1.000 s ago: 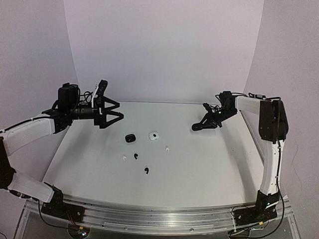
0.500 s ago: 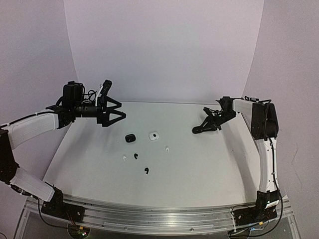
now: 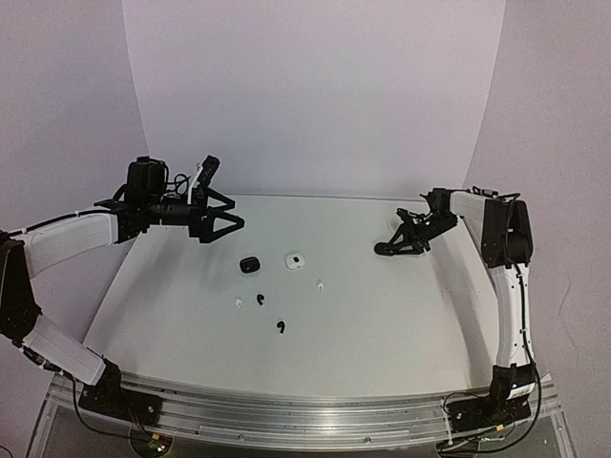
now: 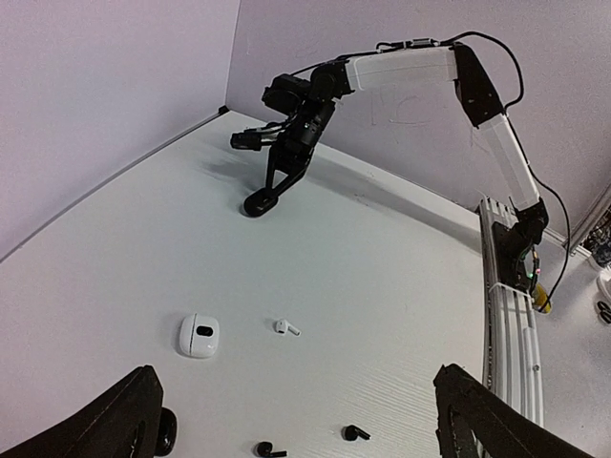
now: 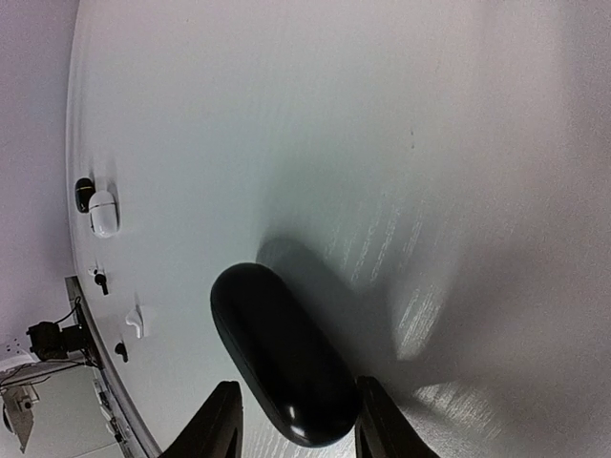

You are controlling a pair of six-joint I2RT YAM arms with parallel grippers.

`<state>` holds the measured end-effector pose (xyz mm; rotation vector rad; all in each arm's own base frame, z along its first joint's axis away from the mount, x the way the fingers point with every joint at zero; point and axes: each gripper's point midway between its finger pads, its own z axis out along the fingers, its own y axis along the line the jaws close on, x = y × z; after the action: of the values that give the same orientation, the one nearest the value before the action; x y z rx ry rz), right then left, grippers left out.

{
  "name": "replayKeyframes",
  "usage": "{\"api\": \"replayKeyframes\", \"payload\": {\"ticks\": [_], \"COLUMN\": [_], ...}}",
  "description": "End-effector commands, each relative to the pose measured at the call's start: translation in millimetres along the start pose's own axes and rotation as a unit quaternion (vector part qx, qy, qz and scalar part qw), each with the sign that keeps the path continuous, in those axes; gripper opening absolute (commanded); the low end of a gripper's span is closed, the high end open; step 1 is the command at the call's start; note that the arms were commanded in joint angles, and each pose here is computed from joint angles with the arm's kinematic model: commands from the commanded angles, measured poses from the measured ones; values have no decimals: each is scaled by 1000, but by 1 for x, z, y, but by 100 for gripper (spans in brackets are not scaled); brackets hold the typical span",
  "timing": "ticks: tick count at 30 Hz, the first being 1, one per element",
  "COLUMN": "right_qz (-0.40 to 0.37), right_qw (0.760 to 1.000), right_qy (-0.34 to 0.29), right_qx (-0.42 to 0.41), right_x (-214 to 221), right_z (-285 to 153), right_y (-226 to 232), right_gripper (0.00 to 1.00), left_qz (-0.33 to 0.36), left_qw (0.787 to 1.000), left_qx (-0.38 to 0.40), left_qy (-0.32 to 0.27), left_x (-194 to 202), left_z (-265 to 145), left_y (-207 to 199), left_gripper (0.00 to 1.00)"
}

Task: Insert the wireless bluetooth earbuds into the charging case
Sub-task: Place the charging case with the earbuds at the center of the board, then adjust the charging case with the earbuds at the center of the board.

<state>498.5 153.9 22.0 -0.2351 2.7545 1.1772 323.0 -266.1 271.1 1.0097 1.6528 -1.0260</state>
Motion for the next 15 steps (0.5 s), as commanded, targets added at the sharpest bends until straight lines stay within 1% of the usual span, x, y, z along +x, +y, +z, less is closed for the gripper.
{"api": "replayKeyframes", "payload": {"ticks": [1,4,15], "right_qz": [9,6,-11], "right_qw": [999,999,996], "right_qy": [9,0,-19], "right_qx": [32,50,88], "right_x": [0,-7,-19], "right_z": [3,-2,-17], "right_y": [-12,-14,-14], "right_gripper": [44,47,53], "left_qz": [32,32,31], "left_qw": [999,999,999], "left_qx": [-5,-4,-2], "left_qy": [-17,-17,-16], "left_x": [-21,-21,-18], "left_z": [-3,-3,-4], "left_y": [1,0,-1], "left_gripper": [98,98,98]}}
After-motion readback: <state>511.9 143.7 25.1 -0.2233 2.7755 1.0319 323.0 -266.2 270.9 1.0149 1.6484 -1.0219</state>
